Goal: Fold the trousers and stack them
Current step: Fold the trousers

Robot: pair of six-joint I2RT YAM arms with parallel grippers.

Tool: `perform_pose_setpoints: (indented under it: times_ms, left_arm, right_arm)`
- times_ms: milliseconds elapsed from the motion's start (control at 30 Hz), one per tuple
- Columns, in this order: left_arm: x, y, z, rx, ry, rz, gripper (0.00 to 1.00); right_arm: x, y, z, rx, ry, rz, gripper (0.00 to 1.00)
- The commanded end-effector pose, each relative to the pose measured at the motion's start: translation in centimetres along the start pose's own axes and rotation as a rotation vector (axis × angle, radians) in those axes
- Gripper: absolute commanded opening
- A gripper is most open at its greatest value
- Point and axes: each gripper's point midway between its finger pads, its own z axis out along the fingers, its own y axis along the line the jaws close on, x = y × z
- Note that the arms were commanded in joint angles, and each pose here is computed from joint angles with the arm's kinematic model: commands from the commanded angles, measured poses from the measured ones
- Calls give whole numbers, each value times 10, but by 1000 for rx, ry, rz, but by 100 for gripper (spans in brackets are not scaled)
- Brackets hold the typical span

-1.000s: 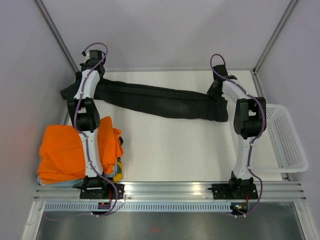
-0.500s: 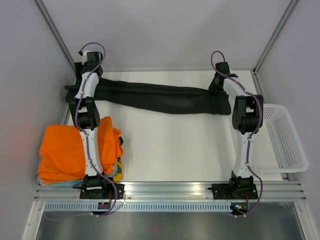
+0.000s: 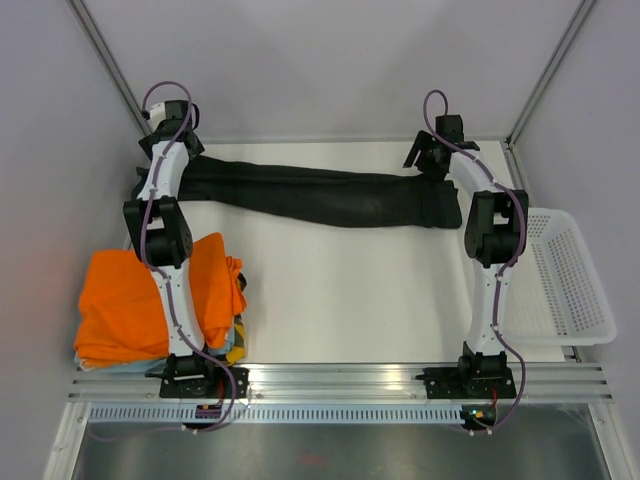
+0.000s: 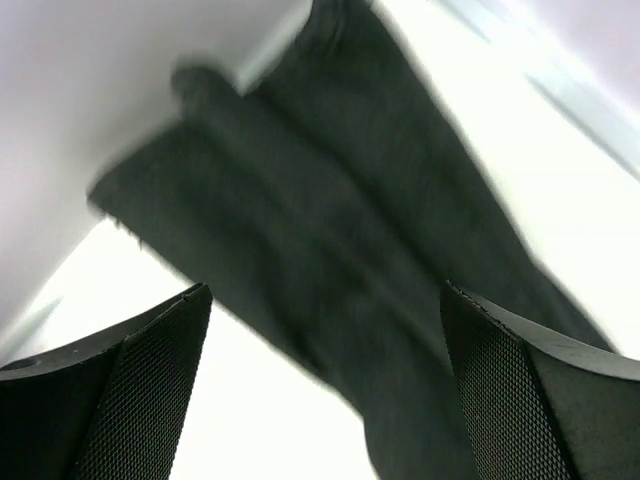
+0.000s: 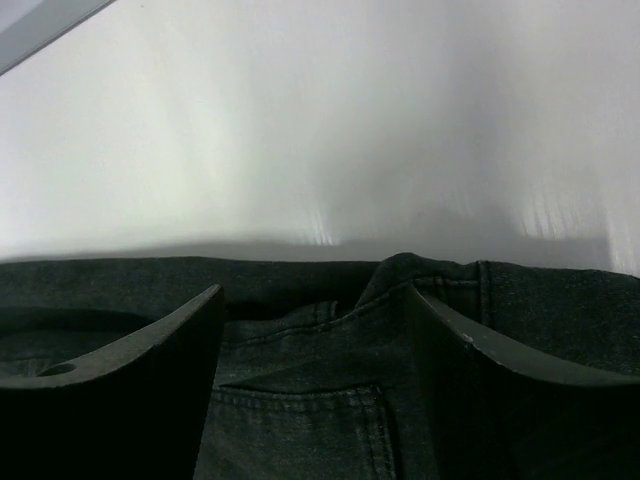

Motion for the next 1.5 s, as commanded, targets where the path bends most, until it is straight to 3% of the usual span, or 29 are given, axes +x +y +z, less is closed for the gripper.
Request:
perform_pose_setpoints:
  times_ms: [0, 133, 367, 600, 933, 1133, 1300, 1467]
  left_arm:
    - [9, 19, -33, -2, 110, -191, 100]
    - [48, 39, -16, -12, 294, -314, 95]
    - [27, -3, 8, 161, 245, -521, 92]
    - [42, -45, 33, 268, 327, -677, 88]
    - [51, -49, 57, 260, 327, -773, 86]
    - [52, -61, 74, 318, 306, -842, 69]
    - [48, -70, 79, 363, 298, -879, 33]
    - [30, -73, 79, 397, 233, -882, 4]
  right_arm:
    - [-35, 22, -38, -70, -97, -44, 79]
    - [-27, 19, -40, -69, -74, -52, 79]
    - [-12, 21, -32, -91, -47, -22, 78]
    - [-4, 20, -29, -81, -37, 0, 78]
    - [-1, 19, -23, -74, -32, 17, 78]
    - [4, 18, -16, -68, -10, 23, 77]
    - [3, 13, -15, -45, -15, 27, 76]
    - [6, 10, -12, -33, -9, 34, 75]
